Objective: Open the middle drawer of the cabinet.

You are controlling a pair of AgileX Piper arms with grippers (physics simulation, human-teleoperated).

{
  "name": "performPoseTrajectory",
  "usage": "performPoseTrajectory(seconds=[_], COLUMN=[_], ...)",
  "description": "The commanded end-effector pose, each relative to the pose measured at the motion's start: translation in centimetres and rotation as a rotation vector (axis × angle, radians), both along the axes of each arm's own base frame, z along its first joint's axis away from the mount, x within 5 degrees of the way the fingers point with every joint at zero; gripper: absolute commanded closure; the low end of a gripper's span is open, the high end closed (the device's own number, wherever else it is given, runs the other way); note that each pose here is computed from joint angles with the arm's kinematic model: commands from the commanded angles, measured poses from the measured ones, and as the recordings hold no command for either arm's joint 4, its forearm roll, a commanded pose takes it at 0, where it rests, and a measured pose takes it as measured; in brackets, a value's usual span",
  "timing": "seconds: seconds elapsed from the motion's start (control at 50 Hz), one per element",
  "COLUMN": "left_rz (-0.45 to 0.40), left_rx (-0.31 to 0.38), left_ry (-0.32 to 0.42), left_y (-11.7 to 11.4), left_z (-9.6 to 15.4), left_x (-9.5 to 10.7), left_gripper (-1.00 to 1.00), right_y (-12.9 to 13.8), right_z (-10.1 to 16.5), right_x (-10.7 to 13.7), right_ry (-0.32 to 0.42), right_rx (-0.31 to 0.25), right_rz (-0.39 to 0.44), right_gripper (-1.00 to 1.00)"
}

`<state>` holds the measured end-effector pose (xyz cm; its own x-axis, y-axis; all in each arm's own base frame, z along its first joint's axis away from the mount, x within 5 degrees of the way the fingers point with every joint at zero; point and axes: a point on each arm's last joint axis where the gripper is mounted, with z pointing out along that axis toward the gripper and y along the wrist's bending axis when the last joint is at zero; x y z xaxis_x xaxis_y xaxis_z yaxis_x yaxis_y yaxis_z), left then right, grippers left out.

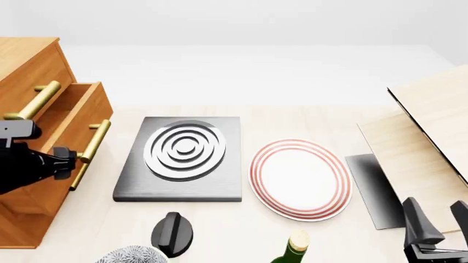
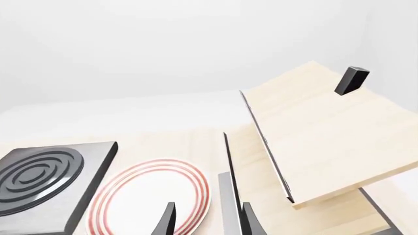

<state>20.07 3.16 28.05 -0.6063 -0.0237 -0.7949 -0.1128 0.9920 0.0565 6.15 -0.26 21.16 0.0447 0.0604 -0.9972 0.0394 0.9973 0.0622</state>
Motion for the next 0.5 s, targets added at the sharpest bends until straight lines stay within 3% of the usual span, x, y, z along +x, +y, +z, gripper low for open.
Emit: performPoseTrajectory(seconds=[0.02, 0.5], left_rz=[0.021, 0.009], left_rx=[-0.018, -0.034], left_ry=[0.001, 0.025], left_y=[0.2, -0.2], left_z=[-0.4, -1.5], left_x=[0.1, 0.9], left_gripper=[-1.0, -1.0], right_y=[0.0, 0.0], right_z=[0.0, 0.0], right_x=[0.1, 0.1], right_ry=[-0.001, -0.001], right_rx=[-0.001, 0.0], right_rz=[0.001, 0.001], right_gripper=[-1.0, -1.0])
